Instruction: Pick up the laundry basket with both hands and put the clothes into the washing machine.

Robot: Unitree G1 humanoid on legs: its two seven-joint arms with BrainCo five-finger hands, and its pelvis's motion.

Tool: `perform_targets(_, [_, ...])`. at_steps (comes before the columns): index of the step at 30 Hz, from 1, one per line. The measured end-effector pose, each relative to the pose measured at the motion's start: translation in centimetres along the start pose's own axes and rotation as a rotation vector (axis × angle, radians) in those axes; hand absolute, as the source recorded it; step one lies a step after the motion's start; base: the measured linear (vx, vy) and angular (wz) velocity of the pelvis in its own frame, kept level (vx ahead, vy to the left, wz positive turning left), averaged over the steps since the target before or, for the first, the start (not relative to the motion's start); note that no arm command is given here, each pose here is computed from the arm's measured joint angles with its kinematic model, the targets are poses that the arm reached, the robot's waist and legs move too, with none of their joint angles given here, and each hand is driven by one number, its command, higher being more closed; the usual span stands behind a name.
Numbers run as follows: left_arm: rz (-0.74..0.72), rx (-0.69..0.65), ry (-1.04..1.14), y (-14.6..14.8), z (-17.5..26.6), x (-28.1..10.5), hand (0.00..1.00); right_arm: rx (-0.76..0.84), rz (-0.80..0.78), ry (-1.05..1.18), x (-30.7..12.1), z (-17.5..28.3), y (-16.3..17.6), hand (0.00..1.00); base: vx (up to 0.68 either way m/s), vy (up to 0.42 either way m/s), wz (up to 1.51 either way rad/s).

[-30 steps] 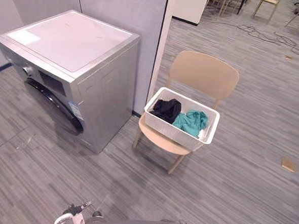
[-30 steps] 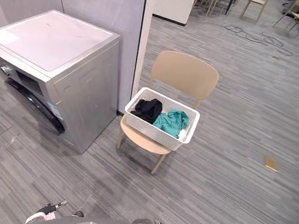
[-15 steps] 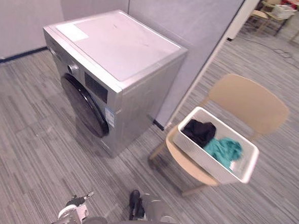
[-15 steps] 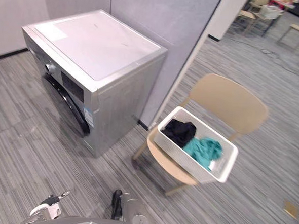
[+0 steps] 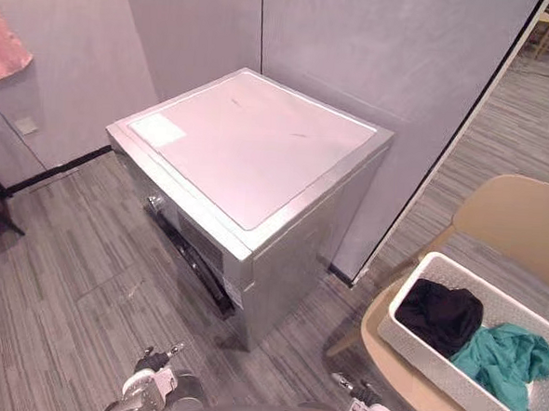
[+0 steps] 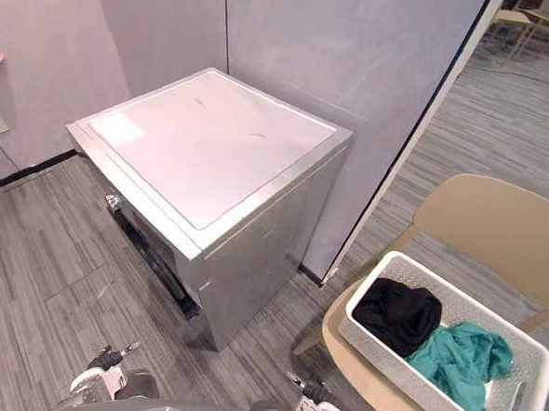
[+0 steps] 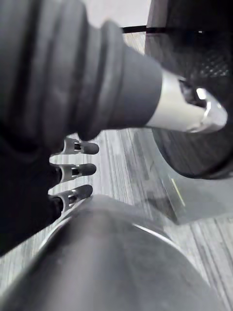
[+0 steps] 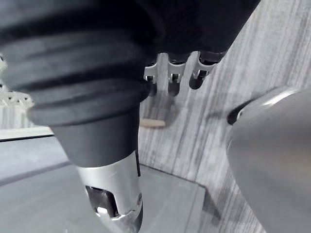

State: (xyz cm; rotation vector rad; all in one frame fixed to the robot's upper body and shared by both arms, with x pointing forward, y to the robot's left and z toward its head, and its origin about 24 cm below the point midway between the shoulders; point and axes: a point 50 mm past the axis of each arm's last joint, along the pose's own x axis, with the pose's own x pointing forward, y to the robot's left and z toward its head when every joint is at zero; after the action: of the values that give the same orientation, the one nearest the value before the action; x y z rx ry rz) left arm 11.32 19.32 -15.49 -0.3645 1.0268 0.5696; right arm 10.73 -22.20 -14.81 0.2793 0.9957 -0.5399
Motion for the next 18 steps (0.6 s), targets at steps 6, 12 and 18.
perform_targets(6, [0.054,0.069,0.041,2.2,-0.6,0.2,0.0,0.034,-0.025,0.085,0.0,-1.8,-0.3,0.0,0.27,0.696,-0.22])
perform_targets(12, [0.099,0.213,0.07,4.6,-0.5,0.3,0.0,0.095,-0.011,0.127,-0.2,-3.0,0.8,0.0,0.14,0.502,0.15])
perform_targets(18, [0.111,0.296,0.097,5.3,-1.0,0.2,0.0,-0.037,0.032,0.072,0.3,-1.1,1.4,0.0,-0.02,0.179,-0.6])
